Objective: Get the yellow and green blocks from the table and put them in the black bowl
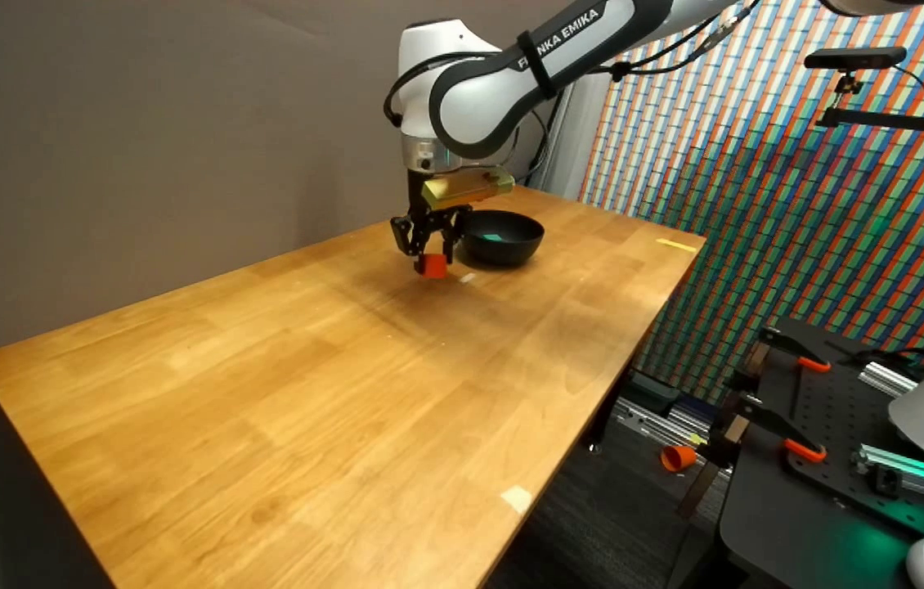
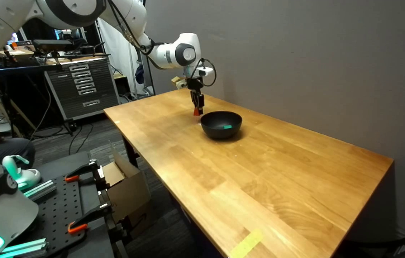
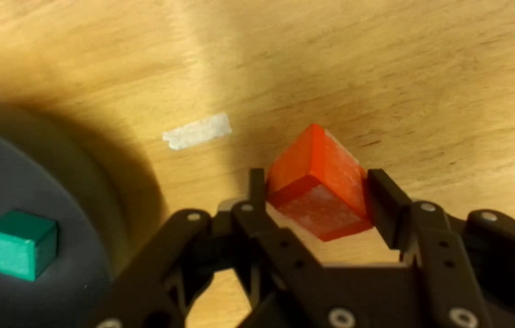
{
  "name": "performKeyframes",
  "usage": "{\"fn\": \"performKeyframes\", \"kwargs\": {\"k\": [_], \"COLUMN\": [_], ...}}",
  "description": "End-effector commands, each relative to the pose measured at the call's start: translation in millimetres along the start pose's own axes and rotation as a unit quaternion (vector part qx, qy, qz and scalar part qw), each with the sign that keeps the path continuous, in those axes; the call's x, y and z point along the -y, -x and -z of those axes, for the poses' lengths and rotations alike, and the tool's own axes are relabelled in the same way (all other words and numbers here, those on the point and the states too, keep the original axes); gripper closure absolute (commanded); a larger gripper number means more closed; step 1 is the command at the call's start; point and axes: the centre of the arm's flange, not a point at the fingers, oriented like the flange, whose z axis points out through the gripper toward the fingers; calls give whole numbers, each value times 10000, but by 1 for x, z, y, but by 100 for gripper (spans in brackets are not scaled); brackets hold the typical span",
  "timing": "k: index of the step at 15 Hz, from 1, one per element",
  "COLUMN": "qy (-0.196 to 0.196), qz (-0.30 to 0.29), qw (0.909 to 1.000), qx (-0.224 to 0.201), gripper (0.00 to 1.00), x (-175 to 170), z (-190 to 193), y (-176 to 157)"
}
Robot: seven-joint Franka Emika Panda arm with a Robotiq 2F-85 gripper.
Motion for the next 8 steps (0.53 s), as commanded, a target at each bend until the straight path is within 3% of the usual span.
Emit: {"fn": "performKeyframes", "kwargs": {"k": [1,4,7,8], "qy": [751,1496,2152,2226], "qz": [94,-56,-389,-481], "qw": [9958,9850,9708,9692], "qx": [-509,-855,-983,-936], "gripper": [68,68,68,31], "x": [-4,-25,-56,-65], "z": [75,111,120,118], "y": [2,6,6,5]}}
